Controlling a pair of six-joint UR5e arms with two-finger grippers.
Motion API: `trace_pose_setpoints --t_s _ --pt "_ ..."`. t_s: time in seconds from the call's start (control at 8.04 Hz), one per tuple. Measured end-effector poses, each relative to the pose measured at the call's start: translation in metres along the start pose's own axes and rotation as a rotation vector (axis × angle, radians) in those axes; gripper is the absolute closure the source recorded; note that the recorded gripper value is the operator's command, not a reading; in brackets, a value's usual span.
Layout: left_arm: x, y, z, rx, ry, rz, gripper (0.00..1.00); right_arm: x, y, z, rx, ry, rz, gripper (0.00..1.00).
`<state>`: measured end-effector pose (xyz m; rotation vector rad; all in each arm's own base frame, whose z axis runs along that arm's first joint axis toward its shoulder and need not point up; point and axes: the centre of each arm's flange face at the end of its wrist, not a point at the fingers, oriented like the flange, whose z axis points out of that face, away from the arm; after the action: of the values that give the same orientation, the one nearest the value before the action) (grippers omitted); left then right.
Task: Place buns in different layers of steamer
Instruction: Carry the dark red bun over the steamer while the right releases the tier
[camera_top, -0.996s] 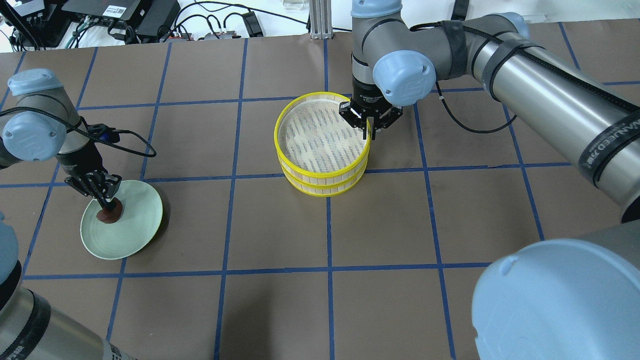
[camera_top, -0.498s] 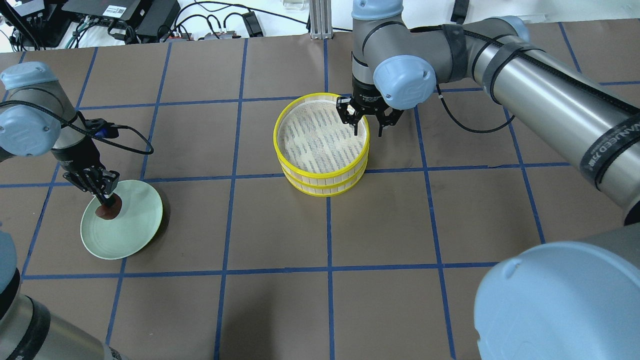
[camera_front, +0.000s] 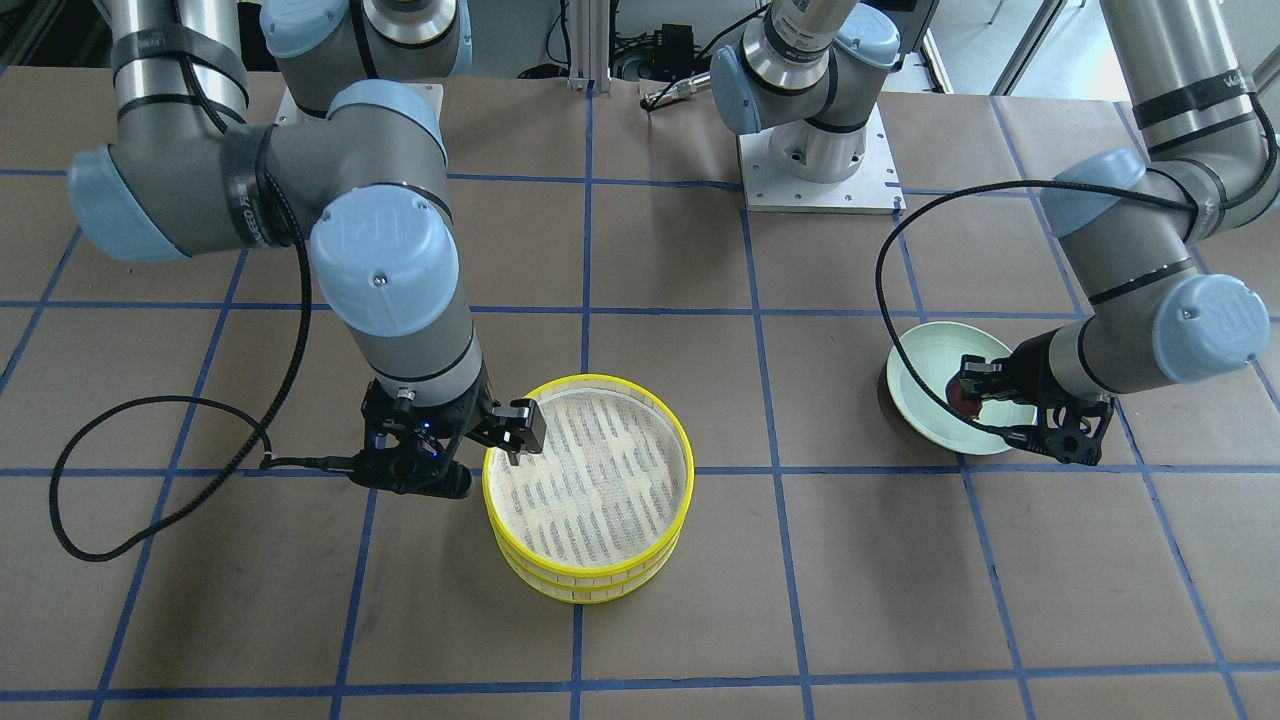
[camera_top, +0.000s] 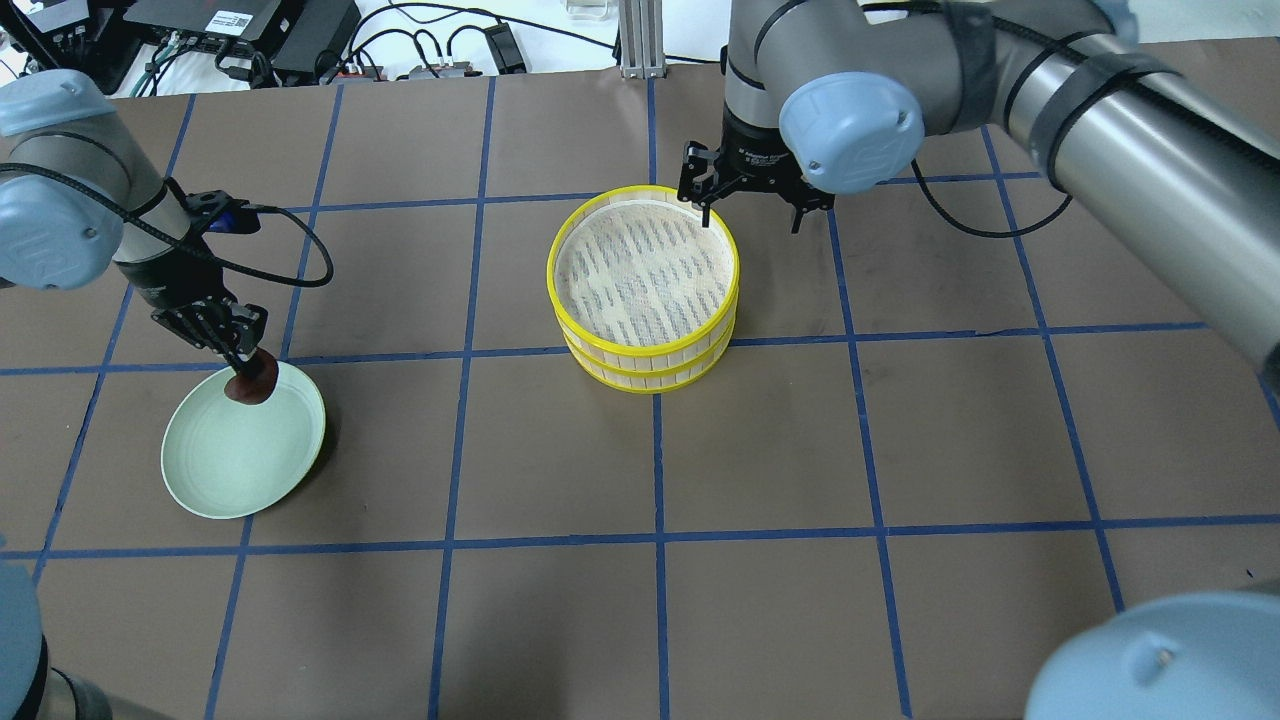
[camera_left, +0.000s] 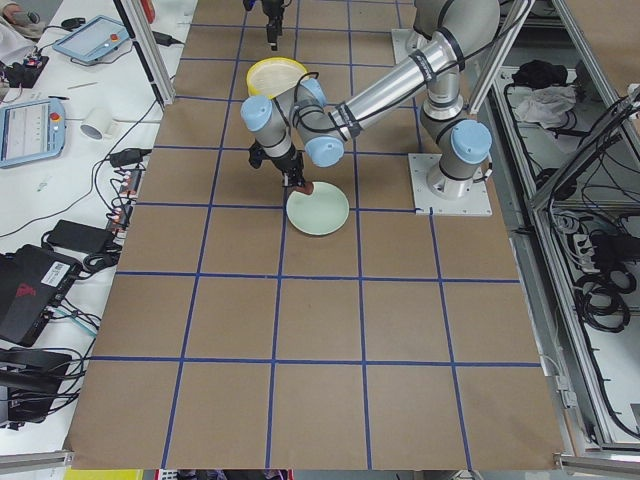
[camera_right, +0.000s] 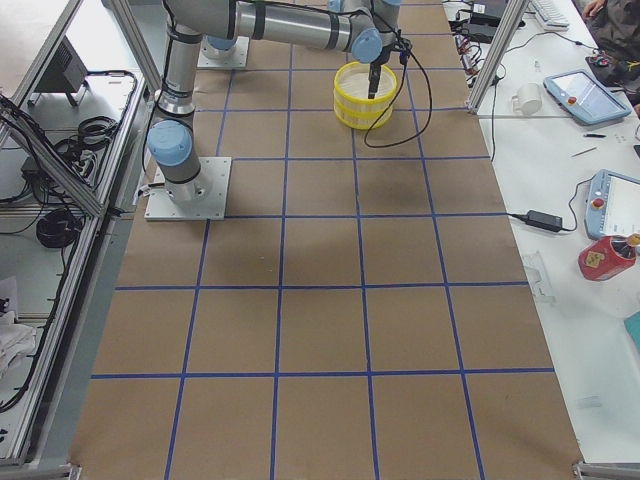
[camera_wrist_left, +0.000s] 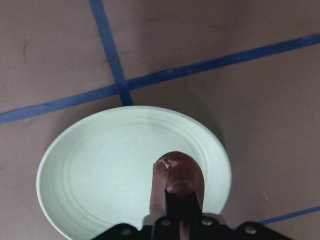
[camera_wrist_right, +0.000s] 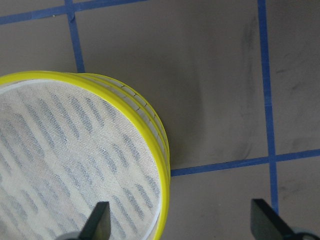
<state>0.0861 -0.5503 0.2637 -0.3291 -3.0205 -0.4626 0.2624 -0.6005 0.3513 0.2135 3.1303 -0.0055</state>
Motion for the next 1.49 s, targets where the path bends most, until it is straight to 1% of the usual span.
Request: trace_pose_setpoints --t_s 0.25,0.37,0.5,0.62,0.87,1.0,1.12,1.24,1.49 --pt "0.052 -0.004 -0.035 0.061 0.008 0.001 1.00 0.032 0.018 -0.060 0.024 -0.011 0.034 0.00" --pt "0.077 -0.008 -0.047 0.084 0.013 0.003 1.00 0.057 0.030 -0.088 0.019 -0.011 0.063 0.00" --pt "0.103 -0.011 -0.058 0.111 0.027 -0.003 1.00 0.081 0.048 -0.111 0.007 -0.009 0.075 0.00" --pt "0.131 -0.012 -0.068 0.134 0.038 -0.017 1.00 0.103 0.071 -0.126 -0.006 -0.006 0.069 0.00" --pt "0.198 -0.011 -0.082 0.178 0.076 -0.056 1.00 0.129 0.115 -0.136 -0.016 -0.004 0.058 0.00" --pt "0.227 -0.011 -0.088 0.195 0.097 -0.073 1.00 0.134 0.126 -0.135 -0.018 -0.003 0.054 0.00" --pt "0.250 -0.012 -0.093 0.216 0.118 -0.088 1.00 0.135 0.130 -0.134 -0.020 -0.004 0.048 0.00" --pt "0.268 -0.015 -0.099 0.249 0.134 -0.100 1.00 0.135 0.132 -0.134 -0.021 -0.005 0.044 0.00" --pt "0.295 -0.026 -0.102 0.319 0.193 -0.111 1.00 0.136 0.133 -0.134 -0.021 -0.004 0.042 0.00"
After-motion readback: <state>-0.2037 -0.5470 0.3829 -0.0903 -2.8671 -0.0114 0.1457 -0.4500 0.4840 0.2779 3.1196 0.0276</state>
